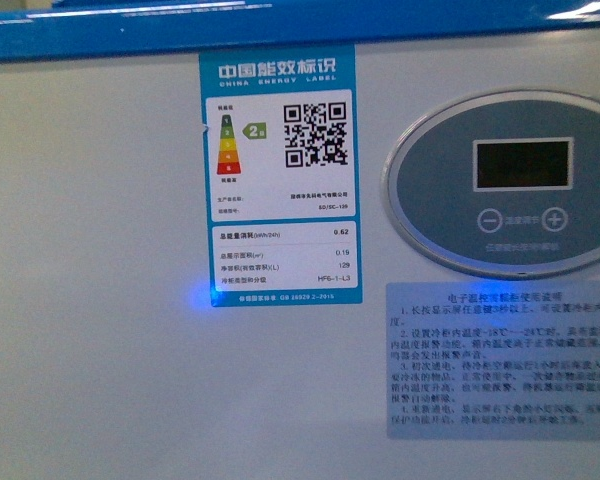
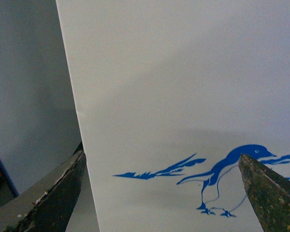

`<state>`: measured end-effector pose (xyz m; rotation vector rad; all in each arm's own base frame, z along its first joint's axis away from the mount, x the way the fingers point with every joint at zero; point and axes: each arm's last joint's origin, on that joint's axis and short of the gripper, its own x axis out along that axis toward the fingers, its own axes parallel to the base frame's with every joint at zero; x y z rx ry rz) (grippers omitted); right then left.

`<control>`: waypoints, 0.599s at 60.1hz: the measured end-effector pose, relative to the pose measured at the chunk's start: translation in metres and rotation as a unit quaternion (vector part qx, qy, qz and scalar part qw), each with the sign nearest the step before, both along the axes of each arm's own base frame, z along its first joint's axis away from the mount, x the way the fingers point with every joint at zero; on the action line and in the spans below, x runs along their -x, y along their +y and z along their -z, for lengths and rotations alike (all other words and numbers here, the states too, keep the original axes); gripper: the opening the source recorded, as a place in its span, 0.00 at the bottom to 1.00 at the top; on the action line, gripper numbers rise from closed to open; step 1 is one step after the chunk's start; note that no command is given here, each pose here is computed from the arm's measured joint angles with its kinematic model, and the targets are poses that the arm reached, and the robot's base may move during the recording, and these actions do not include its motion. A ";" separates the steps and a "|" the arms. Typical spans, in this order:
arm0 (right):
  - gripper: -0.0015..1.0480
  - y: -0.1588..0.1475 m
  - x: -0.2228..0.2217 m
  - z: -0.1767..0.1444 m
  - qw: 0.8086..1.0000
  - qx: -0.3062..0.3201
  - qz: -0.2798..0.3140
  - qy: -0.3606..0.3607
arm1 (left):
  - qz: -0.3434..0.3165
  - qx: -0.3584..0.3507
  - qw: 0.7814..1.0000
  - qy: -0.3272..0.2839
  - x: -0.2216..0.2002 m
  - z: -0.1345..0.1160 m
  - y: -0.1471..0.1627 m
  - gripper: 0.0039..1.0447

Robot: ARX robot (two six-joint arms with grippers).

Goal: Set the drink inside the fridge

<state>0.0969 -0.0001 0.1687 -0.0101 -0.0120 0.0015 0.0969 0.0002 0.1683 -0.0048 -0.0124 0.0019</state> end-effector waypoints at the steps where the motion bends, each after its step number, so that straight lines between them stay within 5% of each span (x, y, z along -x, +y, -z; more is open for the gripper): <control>1: 0.93 0.000 0.000 0.000 1.000 0.000 0.000 0.000 | 0.000 0.000 1.000 0.000 0.000 0.000 0.000 0.92; 12: 0.93 0.000 0.000 0.000 1.000 0.000 0.001 0.000 | 0.000 0.000 1.000 0.000 0.000 0.000 0.000 0.92; 20: 0.93 -0.006 -0.007 0.004 0.979 -0.060 0.132 0.145 | 0.000 0.000 1.000 0.000 0.000 0.000 0.000 0.92; 36: 0.93 -0.051 -0.060 -0.004 0.958 -0.112 0.130 0.230 | 0.000 0.000 1.000 0.000 0.000 0.000 0.000 0.92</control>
